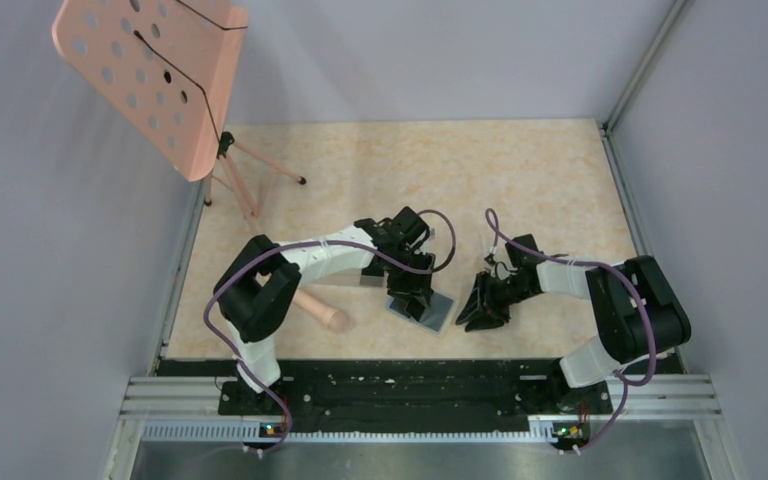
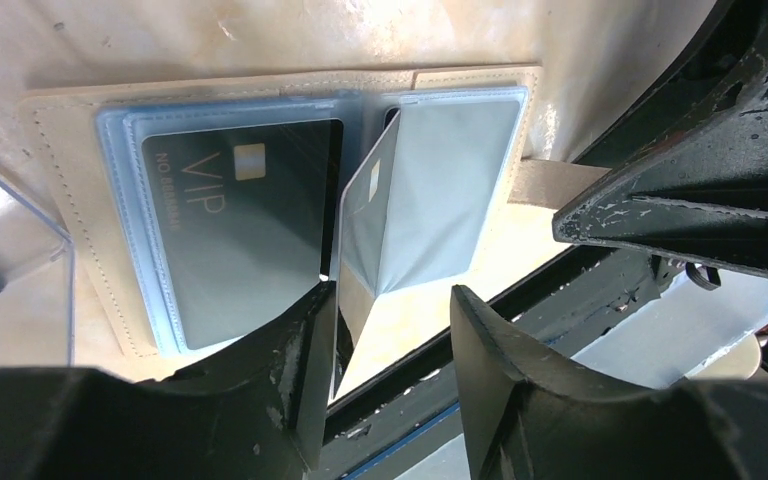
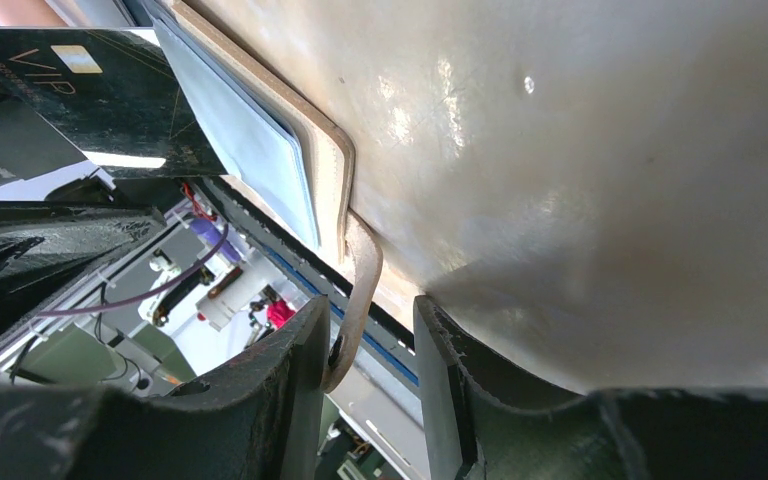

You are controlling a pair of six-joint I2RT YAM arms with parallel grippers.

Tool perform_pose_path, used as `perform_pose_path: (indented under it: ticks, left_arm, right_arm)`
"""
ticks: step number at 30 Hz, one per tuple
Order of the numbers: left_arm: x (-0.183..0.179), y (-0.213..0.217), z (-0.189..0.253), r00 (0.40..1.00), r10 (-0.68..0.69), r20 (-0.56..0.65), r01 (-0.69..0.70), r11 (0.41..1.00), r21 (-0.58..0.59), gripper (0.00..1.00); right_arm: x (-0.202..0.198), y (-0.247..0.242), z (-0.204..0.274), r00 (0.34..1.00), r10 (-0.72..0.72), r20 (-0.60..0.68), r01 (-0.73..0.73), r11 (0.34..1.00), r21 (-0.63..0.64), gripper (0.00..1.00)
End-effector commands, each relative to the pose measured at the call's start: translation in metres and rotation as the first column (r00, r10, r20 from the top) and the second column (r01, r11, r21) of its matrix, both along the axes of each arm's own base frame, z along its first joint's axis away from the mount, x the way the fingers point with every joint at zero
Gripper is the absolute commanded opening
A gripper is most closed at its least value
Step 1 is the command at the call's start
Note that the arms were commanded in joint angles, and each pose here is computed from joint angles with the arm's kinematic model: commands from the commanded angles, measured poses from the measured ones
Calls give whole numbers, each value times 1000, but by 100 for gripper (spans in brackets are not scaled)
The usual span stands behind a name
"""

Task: Put the credit cards into the card holder
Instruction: Insert the credit card into the card holder.

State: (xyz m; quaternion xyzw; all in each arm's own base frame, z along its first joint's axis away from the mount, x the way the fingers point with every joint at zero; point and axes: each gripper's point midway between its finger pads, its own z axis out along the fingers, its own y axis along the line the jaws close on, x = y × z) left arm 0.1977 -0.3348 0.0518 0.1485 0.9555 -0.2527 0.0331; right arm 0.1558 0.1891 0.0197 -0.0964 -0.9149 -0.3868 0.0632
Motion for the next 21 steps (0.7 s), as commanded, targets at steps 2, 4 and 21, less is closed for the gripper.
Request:
perform_pose_path:
  ticks: [2,4,21]
  left_arm:
    - [8,-2,16,999,11,48,-10,1000,-29,46]
    - [8,-1,12,999,7,43,-7,1000,-13,40]
    - [6,5,-14,1000,-20,18,19,999,38,0]
  right_arm:
    - [14,-12,-21,995,17,102,-5,994,-110,38]
    - [13,-12,-22,995,17,98,-6,994,-111,38]
    - [15,-11,-22,994,16,104,-4,994,-107,37]
